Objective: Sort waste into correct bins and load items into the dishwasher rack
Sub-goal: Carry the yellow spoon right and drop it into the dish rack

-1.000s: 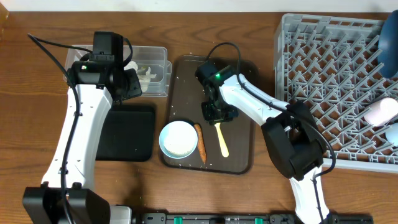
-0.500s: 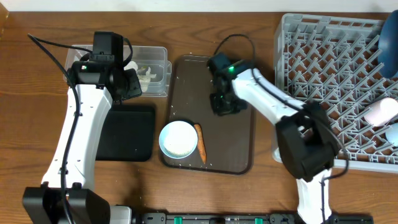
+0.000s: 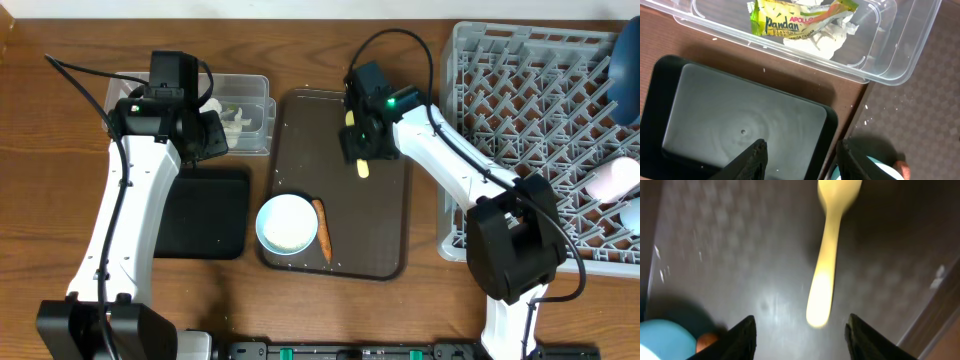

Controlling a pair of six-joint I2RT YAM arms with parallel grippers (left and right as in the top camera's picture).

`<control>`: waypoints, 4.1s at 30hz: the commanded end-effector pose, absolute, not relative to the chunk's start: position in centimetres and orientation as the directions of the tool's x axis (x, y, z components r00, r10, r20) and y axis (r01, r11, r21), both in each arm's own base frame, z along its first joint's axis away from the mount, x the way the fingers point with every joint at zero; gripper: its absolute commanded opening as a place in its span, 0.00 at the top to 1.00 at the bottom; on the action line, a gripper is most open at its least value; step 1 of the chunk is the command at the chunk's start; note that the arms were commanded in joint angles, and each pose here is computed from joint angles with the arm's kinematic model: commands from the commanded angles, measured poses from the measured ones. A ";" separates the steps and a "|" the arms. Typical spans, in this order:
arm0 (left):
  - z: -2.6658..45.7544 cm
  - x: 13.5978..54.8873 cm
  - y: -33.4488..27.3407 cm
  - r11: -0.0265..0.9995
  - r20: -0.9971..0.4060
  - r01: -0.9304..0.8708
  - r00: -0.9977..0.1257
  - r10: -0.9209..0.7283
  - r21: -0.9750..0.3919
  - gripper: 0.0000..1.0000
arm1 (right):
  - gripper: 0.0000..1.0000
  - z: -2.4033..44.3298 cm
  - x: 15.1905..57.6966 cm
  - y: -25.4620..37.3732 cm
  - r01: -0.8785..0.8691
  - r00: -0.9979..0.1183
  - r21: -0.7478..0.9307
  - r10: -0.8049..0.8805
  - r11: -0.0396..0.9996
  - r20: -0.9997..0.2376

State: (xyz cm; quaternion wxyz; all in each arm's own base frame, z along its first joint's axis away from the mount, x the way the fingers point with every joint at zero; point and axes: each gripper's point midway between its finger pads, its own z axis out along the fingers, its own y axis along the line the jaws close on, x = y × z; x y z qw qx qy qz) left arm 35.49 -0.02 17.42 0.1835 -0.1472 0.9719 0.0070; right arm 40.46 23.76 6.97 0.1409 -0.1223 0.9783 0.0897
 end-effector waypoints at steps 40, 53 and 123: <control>16.9 35.2 0.3 0.953 -0.343 -0.300 -0.893 -0.291 -0.026 0.53 | 0.64 -2.2 47.8 23.9 -0.253 -0.851 -0.057 -0.250 0.966 -0.462; 16.9 35.2 0.3 0.953 -0.343 -0.300 -0.893 -0.291 -0.026 0.53 | 0.80 -2.4 47.3 22.9 -0.244 -0.868 -0.065 -0.248 0.968 -0.431; 16.9 35.3 0.3 0.953 -0.347 -0.301 -0.892 -0.291 -0.027 0.53 | 0.57 8.7 38.5 2.7 0.121 -0.969 0.023 0.123 0.992 -0.213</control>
